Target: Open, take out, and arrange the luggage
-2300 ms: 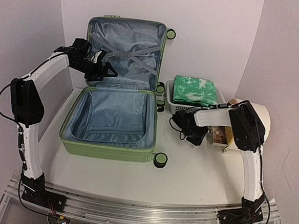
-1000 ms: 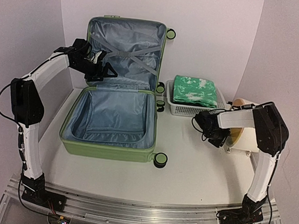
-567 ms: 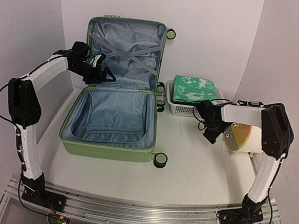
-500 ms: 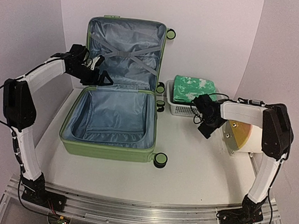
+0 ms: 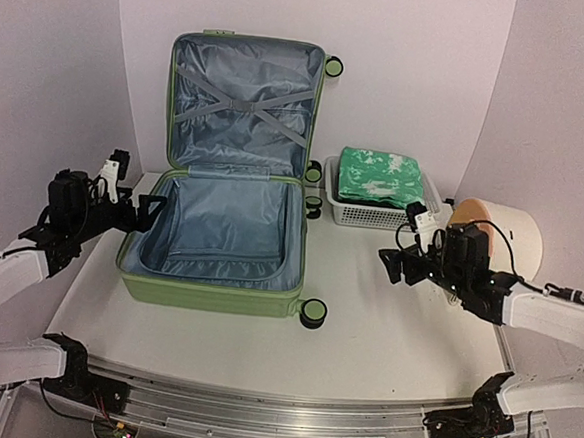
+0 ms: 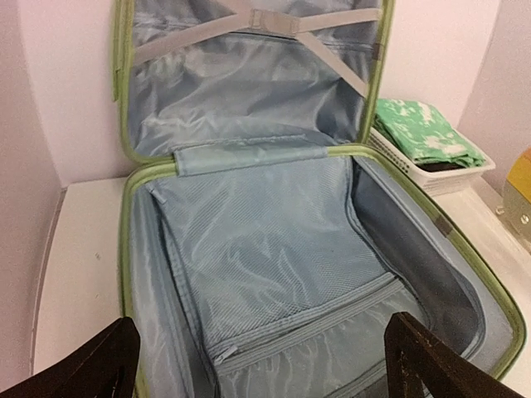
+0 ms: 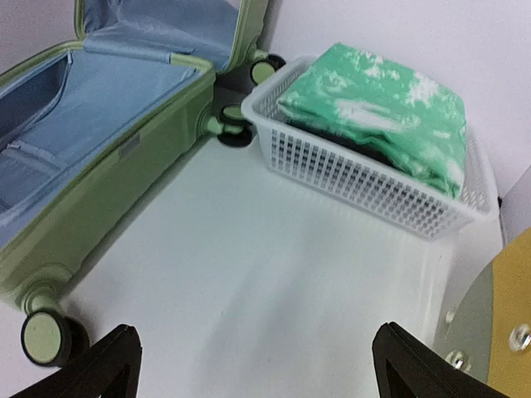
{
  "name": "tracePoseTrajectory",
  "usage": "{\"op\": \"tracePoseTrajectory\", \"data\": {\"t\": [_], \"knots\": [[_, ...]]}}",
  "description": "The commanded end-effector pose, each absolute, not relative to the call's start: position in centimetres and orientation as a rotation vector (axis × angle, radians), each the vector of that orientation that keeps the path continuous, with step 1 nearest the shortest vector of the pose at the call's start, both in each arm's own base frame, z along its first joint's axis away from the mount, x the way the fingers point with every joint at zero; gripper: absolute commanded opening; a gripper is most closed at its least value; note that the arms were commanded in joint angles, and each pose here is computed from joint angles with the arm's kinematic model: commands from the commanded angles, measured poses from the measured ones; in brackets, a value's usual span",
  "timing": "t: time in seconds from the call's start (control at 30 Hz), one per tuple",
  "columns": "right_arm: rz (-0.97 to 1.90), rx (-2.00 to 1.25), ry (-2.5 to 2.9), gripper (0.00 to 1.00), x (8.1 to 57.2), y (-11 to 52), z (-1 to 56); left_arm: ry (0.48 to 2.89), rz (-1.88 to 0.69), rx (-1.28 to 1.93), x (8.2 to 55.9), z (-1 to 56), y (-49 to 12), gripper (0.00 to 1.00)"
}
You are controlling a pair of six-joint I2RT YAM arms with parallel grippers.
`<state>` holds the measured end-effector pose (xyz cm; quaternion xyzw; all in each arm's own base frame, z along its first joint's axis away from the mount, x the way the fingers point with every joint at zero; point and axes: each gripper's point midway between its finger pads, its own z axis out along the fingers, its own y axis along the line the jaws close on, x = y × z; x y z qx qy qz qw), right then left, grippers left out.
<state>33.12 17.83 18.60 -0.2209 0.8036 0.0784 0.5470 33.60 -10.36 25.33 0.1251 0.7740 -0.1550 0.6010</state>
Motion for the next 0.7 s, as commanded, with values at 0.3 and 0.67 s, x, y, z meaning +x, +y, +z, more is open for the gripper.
{"op": "tracePoseTrajectory", "data": {"t": [0.3, 0.67], "knots": [[0.101, -0.012, 1.666, 0.98, 26.7, 6.6, 17.5, 1.804, -0.143, -0.035, 28.9, 18.1, -1.5, 0.98], [0.039, 0.083, 1.691, 0.98, 25.4, 4.2, 14.6, 1.755, -0.184, -0.055, 28.5, 16.9, -1.2, 0.96]]}}
